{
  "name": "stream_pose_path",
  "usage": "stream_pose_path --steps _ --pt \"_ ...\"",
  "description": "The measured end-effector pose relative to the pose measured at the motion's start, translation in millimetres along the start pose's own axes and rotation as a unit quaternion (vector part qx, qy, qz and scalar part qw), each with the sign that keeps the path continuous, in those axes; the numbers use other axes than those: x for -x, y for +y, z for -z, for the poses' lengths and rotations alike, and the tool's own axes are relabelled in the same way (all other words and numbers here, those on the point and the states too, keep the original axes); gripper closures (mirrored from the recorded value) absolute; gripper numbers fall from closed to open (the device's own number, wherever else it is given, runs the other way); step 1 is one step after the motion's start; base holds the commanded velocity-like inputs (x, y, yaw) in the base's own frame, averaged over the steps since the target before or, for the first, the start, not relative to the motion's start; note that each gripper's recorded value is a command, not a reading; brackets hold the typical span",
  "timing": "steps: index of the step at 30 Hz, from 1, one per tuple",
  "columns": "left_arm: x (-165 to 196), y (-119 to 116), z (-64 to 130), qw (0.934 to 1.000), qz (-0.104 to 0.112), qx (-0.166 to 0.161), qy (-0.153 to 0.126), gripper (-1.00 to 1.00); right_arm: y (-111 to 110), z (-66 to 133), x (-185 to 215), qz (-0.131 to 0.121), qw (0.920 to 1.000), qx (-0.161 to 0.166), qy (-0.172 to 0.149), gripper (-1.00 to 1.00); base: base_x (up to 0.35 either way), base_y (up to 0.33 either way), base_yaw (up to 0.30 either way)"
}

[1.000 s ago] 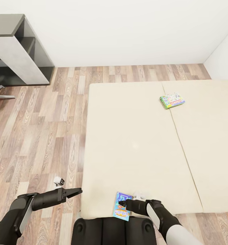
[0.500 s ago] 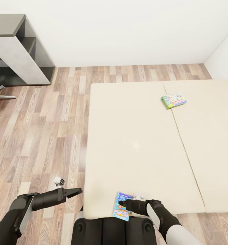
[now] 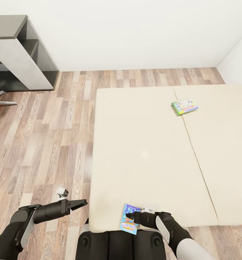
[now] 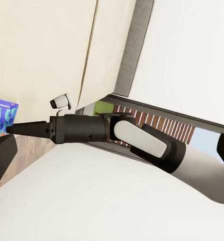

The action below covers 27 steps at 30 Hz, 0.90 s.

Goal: Put all the toys in the child's room - the three board games (two on the bed and one on the table), the two jigsaw puzzles on the table, and the tennis ball on the table - inside the toy box on the table in the child's room.

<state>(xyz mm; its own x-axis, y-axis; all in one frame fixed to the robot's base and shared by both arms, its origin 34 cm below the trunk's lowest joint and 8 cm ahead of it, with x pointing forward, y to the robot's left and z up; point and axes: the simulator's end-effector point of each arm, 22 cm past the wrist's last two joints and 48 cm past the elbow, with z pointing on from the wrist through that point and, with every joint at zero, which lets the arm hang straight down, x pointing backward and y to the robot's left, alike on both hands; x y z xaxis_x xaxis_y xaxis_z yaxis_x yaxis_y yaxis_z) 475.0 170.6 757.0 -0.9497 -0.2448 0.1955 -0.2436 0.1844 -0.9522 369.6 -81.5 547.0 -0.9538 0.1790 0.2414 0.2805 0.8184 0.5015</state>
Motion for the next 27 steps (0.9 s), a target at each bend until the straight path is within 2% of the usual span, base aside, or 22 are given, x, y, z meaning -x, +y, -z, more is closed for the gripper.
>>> stream_pose_path --steps 27 --pt "0.3 0.2 0.6 1.0000 0.001 0.000 0.000 -1.00 0.7 -0.3 0.1 0.000 1.0000 0.001 0.000 -1.00 -0.005 0.042 0.000"
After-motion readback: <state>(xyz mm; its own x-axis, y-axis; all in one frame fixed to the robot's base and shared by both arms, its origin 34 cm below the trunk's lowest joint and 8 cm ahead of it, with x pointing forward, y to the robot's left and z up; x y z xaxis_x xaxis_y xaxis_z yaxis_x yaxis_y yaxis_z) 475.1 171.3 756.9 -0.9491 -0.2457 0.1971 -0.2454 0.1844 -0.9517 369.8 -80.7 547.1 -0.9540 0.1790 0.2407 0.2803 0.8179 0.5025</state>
